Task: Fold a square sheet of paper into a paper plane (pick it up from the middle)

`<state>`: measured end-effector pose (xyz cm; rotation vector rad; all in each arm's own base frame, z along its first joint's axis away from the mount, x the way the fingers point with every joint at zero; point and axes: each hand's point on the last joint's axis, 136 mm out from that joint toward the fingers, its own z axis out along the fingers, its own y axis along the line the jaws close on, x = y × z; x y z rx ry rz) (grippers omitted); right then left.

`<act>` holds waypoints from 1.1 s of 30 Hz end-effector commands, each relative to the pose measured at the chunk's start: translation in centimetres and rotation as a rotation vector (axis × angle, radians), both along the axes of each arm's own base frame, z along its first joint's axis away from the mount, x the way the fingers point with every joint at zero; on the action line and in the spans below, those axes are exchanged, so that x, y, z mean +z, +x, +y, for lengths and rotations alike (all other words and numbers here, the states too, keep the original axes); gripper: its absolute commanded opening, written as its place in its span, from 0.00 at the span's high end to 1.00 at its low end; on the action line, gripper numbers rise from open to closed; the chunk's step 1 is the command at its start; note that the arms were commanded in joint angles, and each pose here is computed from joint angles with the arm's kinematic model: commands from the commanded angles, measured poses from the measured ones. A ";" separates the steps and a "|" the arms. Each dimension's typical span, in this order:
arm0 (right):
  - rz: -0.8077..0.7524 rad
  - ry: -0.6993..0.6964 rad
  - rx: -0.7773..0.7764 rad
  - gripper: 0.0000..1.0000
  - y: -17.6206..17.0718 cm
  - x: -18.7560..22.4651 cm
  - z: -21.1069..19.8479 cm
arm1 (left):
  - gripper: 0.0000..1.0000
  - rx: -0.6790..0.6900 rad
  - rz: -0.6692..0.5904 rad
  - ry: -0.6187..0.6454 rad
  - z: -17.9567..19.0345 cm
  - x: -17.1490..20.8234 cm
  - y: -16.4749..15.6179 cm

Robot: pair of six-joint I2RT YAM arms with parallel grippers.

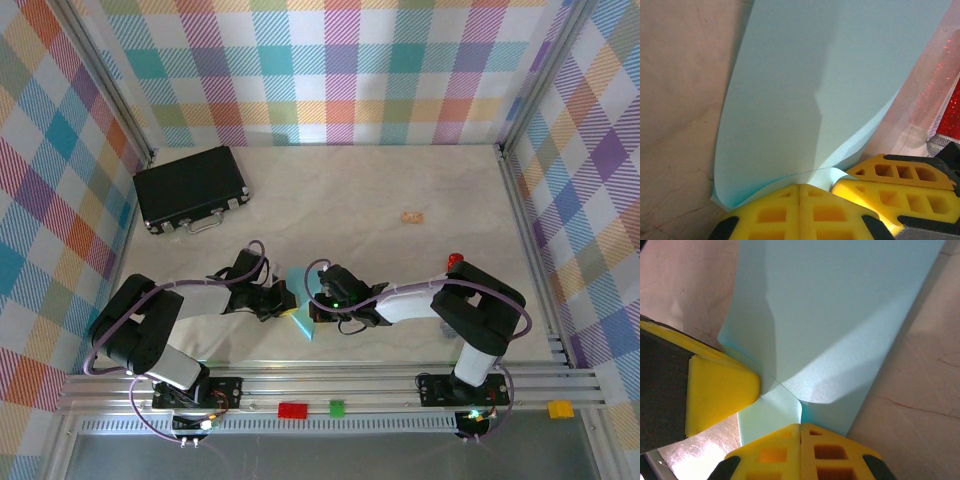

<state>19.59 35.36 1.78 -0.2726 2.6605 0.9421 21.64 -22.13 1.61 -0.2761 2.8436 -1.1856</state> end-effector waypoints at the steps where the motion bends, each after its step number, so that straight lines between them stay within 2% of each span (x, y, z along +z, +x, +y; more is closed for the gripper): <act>1: 0.058 -0.110 -0.024 1.00 -1.0 -3.0 -2.4 | 0.97 0.002 0.017 0.049 0.8 -0.9 -0.8; 8: 0.054 -0.115 -0.025 1.00 -0.9 -3.0 -2.5 | 0.93 -0.022 -0.078 -0.047 -0.5 4.4 0.2; 11: 0.052 -0.117 -0.027 1.00 -0.9 -3.0 -2.6 | 0.93 -0.031 -0.077 -0.082 -1.0 4.8 0.1; 17: 0.059 -0.118 -0.027 1.00 -0.9 -3.3 -2.5 | 0.94 -0.040 -0.022 -0.065 -1.0 2.4 -0.5; 21: 0.061 -0.115 -0.027 1.00 -0.9 -3.3 -2.4 | 0.96 -0.030 0.026 0.014 0.3 -0.1 -1.4; 29: 0.053 -0.094 -0.012 1.00 -0.6 -2.5 -1.6 | 0.99 -0.028 0.078 0.092 1.8 -3.1 -3.0; 33: 0.032 -0.067 -0.010 0.83 0.0 -0.8 -0.8 | 1.00 -0.032 0.084 0.108 2.1 -3.5 -3.3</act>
